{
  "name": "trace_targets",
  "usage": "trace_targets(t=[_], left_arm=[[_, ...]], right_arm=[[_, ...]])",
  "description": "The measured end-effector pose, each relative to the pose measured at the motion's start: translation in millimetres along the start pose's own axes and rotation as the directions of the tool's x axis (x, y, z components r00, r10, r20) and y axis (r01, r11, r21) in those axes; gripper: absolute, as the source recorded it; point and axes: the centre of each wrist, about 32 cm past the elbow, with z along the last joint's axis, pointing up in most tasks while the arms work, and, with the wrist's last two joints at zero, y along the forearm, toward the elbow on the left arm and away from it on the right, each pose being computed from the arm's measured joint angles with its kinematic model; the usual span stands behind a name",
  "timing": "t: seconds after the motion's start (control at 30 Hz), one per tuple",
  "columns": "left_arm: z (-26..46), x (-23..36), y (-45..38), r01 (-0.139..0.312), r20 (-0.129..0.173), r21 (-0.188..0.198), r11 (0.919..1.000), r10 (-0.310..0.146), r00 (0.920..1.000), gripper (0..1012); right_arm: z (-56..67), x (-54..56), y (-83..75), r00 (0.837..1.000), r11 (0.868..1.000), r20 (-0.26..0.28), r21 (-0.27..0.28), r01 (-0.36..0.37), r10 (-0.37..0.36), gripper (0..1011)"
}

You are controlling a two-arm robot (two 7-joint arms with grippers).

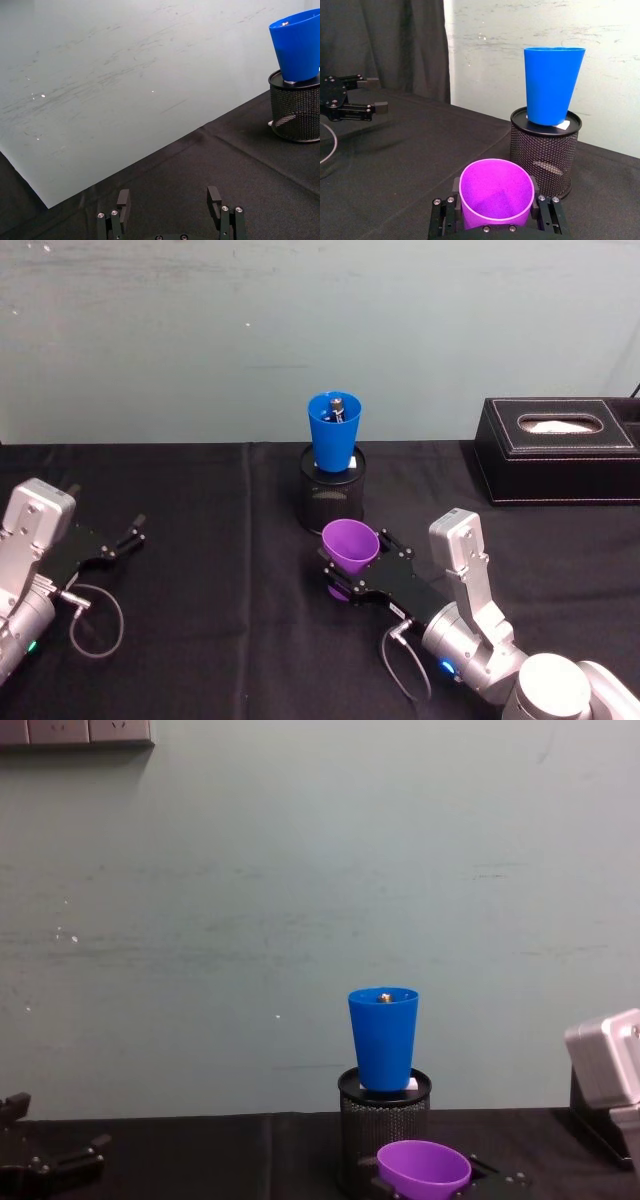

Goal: Pick up one cup with a gripper and tap it against the other cup.

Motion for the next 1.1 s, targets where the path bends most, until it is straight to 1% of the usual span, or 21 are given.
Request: trace_targets(t=[0.37, 0.47, 0.5, 0.57, 0.63, 0.67, 0.73, 1.0, 1.1], left_arm=[[0.0, 0.0, 0.0, 0.000, 0.000, 0.000, 1.0000, 0.000, 1.0000, 1000], [0.0, 0.0, 0.0, 0.000, 0.000, 0.000, 1.0000, 0.000, 1.0000, 1000], [0.0, 0.0, 0.0, 0.000, 0.000, 0.000, 1.0000, 0.000, 1.0000, 1000], [0.0, 0.0, 0.0, 0.000, 0.000, 0.000, 1.0000, 0.000, 1.0000, 1000], [0.0, 0.0, 0.0, 0.000, 0.000, 0.000, 1.0000, 0.000, 1.0000, 1000], [0.0, 0.0, 0.0, 0.000, 0.000, 0.000, 1.0000, 0.000, 1.0000, 1000], [0.0, 0.0, 0.0, 0.000, 0.000, 0.000, 1.0000, 0.000, 1.0000, 1000], [0.0, 0.0, 0.0, 0.000, 0.000, 0.000, 1.0000, 0.000, 1.0000, 1000], [0.0, 0.0, 0.0, 0.000, 0.000, 0.000, 1.0000, 0.000, 1.0000, 1000]], right_arm=[[0.2, 0.2, -0.8, 1.000, 1.000, 0.001, 0.001, 0.000, 0.000, 743], [0.3, 0.2, -0.8, 1.000, 1.000, 0.001, 0.001, 0.000, 0.000, 809], [0.4, 0.2, -0.9, 1.000, 1.000, 0.001, 0.001, 0.000, 0.000, 816], [0.4, 0.2, -0.9, 1.000, 1.000, 0.001, 0.001, 0.001, -0.001, 890], [0.5, 0.2, -0.9, 1.000, 1.000, 0.001, 0.002, 0.001, -0.001, 925], [0.4, 0.2, -1.0, 1.000, 1.000, 0.000, 0.001, 0.001, -0.001, 969], [0.4, 0.2, -1.1, 1.000, 1.000, 0.000, 0.001, 0.001, -0.001, 997], [0.4, 0.2, -1.4, 1.000, 1.000, 0.000, 0.001, 0.001, -0.001, 1002], [3.4, -0.3, -1.0, 1.000, 1.000, 0.007, 0.009, -0.002, 0.002, 1002]])
